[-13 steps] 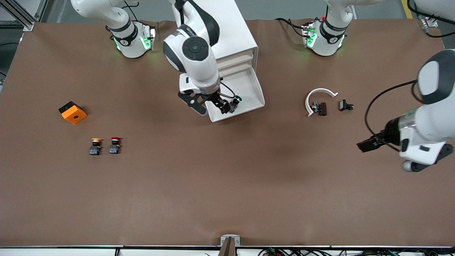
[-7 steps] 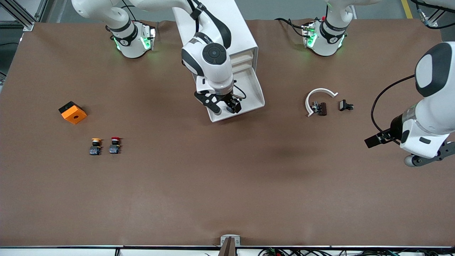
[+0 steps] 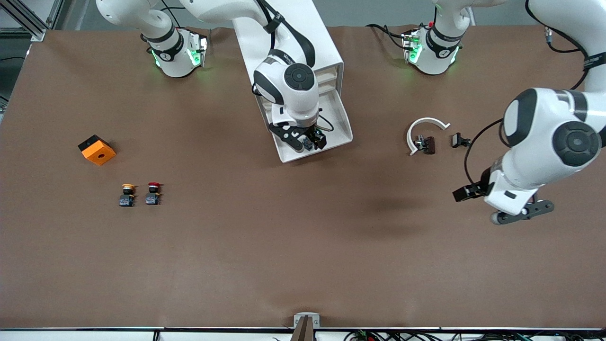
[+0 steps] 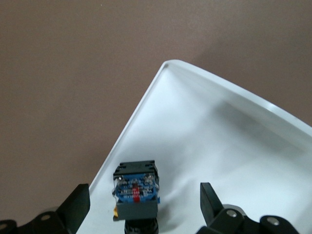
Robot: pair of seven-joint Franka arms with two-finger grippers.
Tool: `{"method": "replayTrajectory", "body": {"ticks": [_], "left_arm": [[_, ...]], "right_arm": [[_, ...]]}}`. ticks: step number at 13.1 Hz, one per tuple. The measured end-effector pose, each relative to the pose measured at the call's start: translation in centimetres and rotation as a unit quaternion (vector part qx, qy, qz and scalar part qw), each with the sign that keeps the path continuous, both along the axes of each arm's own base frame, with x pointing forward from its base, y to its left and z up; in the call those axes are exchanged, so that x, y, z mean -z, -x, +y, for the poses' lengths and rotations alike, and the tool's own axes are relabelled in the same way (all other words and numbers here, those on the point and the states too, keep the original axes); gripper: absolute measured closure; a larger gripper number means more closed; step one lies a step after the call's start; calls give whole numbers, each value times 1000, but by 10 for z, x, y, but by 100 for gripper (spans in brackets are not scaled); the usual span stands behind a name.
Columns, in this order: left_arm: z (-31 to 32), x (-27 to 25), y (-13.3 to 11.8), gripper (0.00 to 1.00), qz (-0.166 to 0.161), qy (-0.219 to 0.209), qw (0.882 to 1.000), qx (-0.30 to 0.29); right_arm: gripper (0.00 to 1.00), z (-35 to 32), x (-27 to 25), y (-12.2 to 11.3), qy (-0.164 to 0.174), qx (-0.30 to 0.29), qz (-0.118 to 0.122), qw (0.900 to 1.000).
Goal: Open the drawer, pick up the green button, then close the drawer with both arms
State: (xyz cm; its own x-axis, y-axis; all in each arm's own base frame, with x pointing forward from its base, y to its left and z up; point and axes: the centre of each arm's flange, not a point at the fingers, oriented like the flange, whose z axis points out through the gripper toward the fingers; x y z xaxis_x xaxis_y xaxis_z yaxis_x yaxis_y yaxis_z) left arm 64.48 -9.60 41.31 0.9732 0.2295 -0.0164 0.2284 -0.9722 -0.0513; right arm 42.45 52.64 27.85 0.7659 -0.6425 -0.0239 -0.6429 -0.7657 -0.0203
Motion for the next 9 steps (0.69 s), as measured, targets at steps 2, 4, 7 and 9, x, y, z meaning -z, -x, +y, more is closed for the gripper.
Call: {"method": "replayTrajectory", "body": {"ticks": [2,4,7,9], "left_arm": [[-11,16,6,0,1,3,1000,10],[-21,30,12,0,8,5,1000,19],[-31,51,23,0,28,5,999,27],[-43,62,28,0,38,5,999,37]], "right_arm": [[0,1,7,-2,4,-6,-8,1000],[0,2,9,-3,7,-11,-13,1000],[0,8,12,0,9,-18,-17,1000],[6,9,12,0,9,-19,-18,1000]]}}
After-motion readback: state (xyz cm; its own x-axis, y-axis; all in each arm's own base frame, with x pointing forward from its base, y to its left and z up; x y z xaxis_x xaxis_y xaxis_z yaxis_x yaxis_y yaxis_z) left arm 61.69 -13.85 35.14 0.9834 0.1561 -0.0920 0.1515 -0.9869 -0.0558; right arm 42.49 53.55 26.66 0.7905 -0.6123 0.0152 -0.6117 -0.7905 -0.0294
